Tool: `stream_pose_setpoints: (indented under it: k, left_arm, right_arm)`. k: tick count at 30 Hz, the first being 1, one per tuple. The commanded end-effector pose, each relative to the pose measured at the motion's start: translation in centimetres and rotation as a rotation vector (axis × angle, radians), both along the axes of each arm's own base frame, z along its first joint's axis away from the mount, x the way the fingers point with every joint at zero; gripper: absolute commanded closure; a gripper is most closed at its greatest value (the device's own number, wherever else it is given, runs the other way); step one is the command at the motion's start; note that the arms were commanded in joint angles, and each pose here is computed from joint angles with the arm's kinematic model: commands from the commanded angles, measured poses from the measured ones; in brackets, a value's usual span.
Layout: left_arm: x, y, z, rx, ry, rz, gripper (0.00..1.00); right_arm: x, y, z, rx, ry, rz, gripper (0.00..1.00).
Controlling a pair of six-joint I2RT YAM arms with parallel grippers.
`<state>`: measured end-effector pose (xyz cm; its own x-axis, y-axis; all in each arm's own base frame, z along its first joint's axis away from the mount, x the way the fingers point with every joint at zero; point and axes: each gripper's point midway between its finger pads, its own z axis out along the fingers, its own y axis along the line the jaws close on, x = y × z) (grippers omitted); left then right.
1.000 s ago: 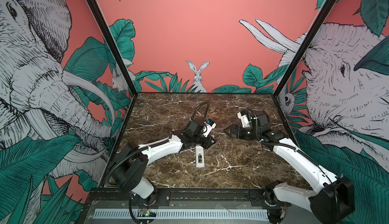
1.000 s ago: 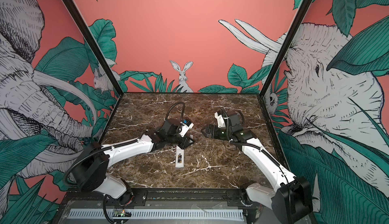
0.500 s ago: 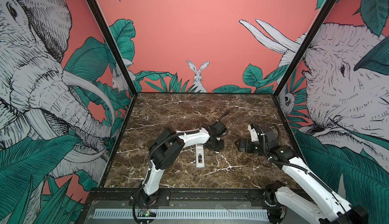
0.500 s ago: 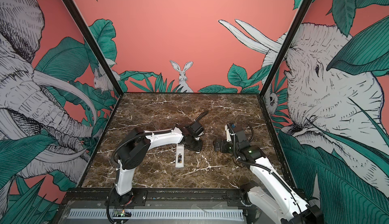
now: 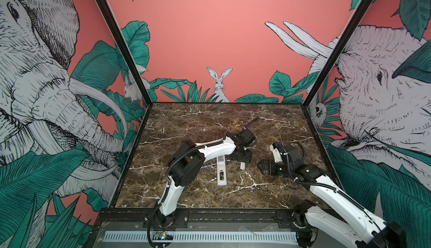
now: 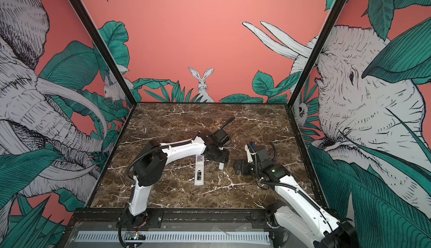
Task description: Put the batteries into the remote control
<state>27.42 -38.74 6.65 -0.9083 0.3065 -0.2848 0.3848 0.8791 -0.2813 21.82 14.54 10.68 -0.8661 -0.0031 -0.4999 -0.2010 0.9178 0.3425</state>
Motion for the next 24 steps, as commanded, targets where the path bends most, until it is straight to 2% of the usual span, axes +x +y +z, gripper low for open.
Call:
stream_pose_setpoints:
  k: [1, 4, 9, 15, 24]
  left_arm:
    - [2.7, 2.3, 6.2, -0.119, -0.130, -0.028, 0.18]
    - [4.0, 4.9, 7.4, -0.174, -0.164, -0.058, 0.12]
    - [5.2, 7.4, 5.9, -0.246, -0.140, -0.118, 0.10]
    - [6.9, 8.0, 3.5, -0.273, -0.177, -0.130, 0.09]
    - [7.7, 9.1, 1.0, -0.347, -0.121, -0.115, 0.09]
  right_arm:
    - [1.6, 1.1, 0.2, -0.021, -0.027, -0.016, 0.03]
    - [2.7, 2.6, -0.7, -0.047, 0.004, -0.008, 0.05]
    - [4.4, 6.4, -2.4, -0.124, 0.052, 0.047, 0.06]
    - [6.3, 9.1, -3.5, -0.215, 0.101, 0.032, 0.06]
    - [6.6, 10.3, -5.7, -0.354, 0.151, -0.010, 0.13]
